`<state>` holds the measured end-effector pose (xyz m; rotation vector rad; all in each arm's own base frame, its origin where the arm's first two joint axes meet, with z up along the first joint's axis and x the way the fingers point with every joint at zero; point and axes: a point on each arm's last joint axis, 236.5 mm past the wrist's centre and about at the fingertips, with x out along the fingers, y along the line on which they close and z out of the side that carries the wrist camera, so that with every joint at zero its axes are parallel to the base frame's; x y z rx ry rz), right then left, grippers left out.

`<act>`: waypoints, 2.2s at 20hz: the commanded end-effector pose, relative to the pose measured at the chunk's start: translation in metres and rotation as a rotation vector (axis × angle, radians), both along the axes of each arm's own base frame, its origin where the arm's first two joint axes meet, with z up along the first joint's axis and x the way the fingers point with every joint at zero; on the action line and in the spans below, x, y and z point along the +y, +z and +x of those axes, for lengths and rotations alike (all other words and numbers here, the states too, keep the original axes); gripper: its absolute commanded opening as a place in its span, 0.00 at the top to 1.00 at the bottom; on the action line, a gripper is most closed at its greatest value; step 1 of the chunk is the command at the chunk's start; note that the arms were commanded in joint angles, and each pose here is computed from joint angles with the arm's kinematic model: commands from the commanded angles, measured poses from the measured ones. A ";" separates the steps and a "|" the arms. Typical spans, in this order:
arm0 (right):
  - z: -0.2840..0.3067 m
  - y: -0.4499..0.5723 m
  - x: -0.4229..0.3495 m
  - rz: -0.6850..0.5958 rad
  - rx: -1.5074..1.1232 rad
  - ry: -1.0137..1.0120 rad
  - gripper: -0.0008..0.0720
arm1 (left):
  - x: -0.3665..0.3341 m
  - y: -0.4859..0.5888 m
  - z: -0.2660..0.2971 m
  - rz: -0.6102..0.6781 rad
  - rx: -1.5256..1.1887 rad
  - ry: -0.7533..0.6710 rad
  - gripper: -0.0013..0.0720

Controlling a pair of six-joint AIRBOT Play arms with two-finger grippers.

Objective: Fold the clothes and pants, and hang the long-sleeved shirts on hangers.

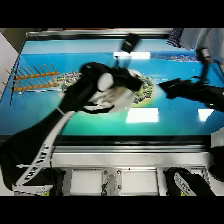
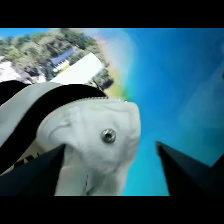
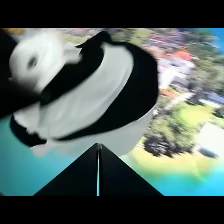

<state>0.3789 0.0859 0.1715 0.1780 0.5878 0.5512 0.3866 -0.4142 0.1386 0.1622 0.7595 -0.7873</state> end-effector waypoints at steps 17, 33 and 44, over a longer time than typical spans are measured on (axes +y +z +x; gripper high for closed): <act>-0.014 -0.074 -0.053 -0.048 0.329 -0.136 0.97 | 0.278 -0.217 0.003 -0.231 0.766 0.980 0.02; 0.051 -0.176 0.113 -0.302 0.200 0.287 0.29 | 0.247 -0.247 0.031 -0.159 0.781 0.901 0.96; 0.102 -0.228 0.135 -0.568 0.156 0.232 0.78 | 0.246 -0.248 0.025 -0.143 0.801 0.893 0.96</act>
